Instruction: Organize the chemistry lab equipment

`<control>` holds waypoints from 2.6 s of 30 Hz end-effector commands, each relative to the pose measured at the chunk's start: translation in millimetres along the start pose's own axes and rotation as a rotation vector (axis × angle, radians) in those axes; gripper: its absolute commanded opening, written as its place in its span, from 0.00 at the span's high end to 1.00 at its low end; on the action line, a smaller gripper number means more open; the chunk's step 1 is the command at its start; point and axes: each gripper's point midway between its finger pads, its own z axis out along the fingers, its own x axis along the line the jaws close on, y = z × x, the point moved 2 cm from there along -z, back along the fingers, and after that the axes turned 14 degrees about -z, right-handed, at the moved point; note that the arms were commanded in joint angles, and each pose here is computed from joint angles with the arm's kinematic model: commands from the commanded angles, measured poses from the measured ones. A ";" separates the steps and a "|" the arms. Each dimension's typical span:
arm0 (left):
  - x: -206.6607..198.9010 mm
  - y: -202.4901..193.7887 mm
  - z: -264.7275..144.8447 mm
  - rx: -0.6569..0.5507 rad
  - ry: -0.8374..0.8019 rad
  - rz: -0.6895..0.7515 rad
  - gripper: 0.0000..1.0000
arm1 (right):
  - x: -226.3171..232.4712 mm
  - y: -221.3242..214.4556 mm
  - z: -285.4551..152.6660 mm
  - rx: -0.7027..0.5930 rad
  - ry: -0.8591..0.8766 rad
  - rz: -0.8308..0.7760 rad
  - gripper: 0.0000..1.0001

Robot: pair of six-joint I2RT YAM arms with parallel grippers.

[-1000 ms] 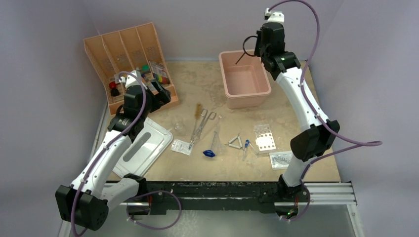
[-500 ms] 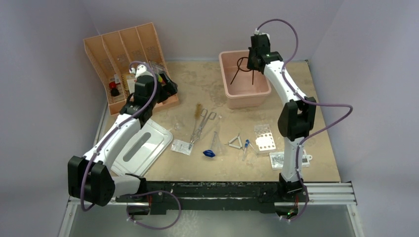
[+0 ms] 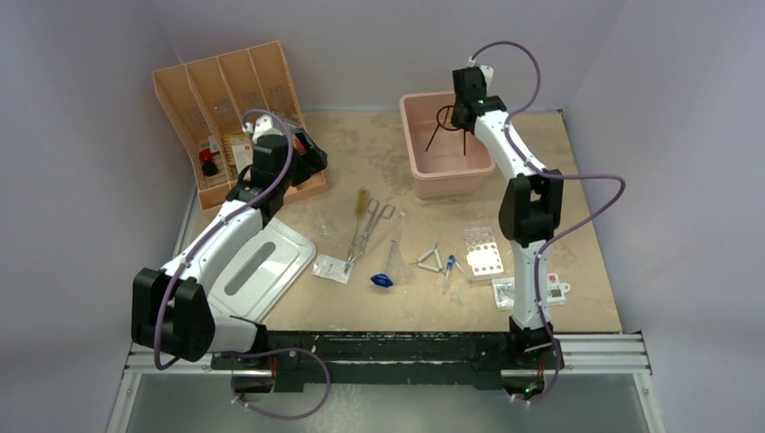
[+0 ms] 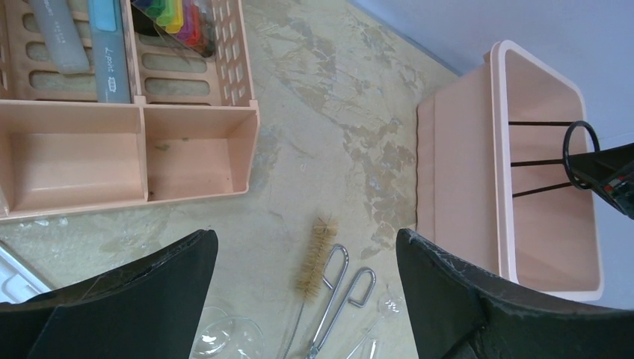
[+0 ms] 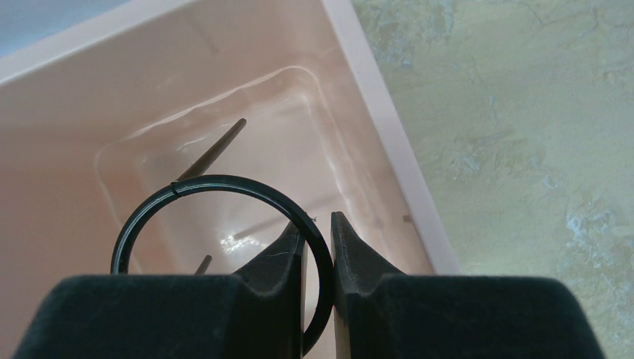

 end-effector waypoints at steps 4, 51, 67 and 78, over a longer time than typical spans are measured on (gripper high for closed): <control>-28.9 21.6 -3.7 -0.059 -0.076 -0.022 0.11 | -14.0 27.0 7.0 -0.089 -0.118 0.158 1.00; -54.9 26.4 -29.3 0.034 -0.129 0.053 0.16 | -8.6 66.4 -163.0 -0.302 0.298 0.118 0.44; -88.6 -45.0 -34.4 0.279 -0.340 0.138 0.17 | 33.7 -76.3 -252.4 -0.095 0.656 -0.190 0.42; -73.0 -69.2 -42.2 0.313 -0.305 0.136 0.21 | 14.2 -137.1 -247.4 0.047 0.508 -0.131 0.37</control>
